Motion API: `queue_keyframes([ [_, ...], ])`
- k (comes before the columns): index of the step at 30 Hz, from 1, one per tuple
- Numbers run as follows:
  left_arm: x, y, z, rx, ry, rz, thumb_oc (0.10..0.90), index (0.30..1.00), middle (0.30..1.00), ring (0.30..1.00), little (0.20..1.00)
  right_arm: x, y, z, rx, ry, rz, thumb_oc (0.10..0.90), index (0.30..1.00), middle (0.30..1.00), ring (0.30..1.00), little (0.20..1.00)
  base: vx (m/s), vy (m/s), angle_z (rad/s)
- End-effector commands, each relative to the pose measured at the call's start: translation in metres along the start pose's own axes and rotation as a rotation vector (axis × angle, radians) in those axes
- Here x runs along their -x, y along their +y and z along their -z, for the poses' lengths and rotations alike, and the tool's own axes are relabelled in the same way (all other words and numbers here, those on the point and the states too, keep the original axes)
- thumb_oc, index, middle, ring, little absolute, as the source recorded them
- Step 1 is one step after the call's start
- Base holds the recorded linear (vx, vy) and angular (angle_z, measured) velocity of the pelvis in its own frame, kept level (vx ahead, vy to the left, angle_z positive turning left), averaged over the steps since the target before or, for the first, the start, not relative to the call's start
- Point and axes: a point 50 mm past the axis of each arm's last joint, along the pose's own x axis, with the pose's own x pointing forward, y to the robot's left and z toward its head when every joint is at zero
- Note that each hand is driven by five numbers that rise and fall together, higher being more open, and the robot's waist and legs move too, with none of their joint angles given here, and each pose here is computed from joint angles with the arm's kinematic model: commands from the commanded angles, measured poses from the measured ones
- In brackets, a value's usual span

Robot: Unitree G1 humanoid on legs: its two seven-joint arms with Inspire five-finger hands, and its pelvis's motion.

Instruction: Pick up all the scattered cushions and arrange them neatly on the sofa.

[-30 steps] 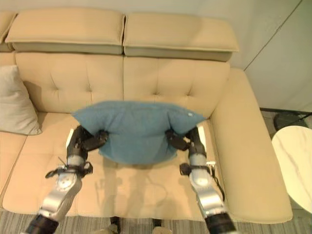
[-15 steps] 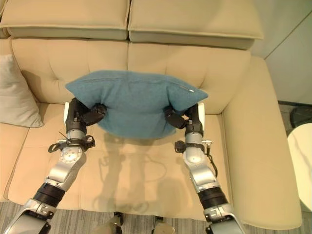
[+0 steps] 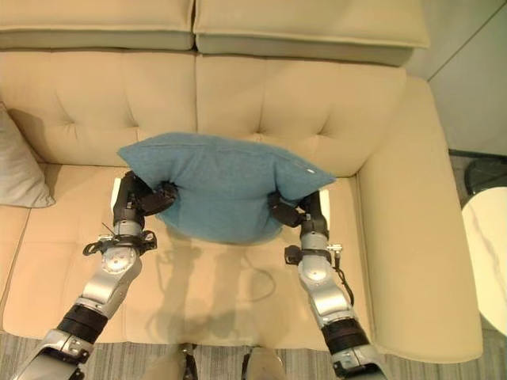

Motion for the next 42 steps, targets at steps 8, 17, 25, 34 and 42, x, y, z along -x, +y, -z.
queue_keyframes([
  [8, -0.011, -0.022, -0.034, -0.026, -0.207, 0.085, 0.800, 0.900, 0.900, 0.900, 0.900, -0.014, 0.006, -0.034, 0.011, -0.179, 0.040, 0.800, 0.900, 0.900, 0.900, 0.900, 0.00, 0.000, 0.00],
  [17, -0.011, -0.022, -0.034, -0.026, -0.207, 0.085, 0.800, 0.900, 0.900, 0.900, 0.900, -0.014, 0.006, -0.034, 0.011, -0.179, 0.040, 0.800, 0.900, 0.900, 0.900, 0.900, 0.01, -0.001, 0.00],
  [25, 0.001, 0.108, 0.007, -0.158, 0.017, -0.336, 0.800, 0.900, 0.900, 0.900, 0.900, -0.034, -0.145, -0.003, 0.308, 0.073, 0.502, 0.800, 0.900, 0.900, 0.900, 0.900, 0.11, -0.019, 0.10],
  [34, 0.007, 0.125, 0.012, -0.256, 0.055, -0.354, 0.800, 0.900, 0.900, 0.900, 0.900, -0.022, -0.169, 0.016, 0.379, 0.175, 0.514, 0.800, 0.900, 0.900, 0.900, 0.900, 0.03, -0.004, 0.00],
  [42, 0.083, 0.144, 0.070, -0.260, 0.303, -0.361, 0.800, 0.900, 0.900, 0.900, 0.900, 0.050, -0.160, 0.078, 0.338, 0.349, 0.415, 0.800, 0.900, 0.900, 0.900, 0.900, 0.03, -0.009, -0.01],
])
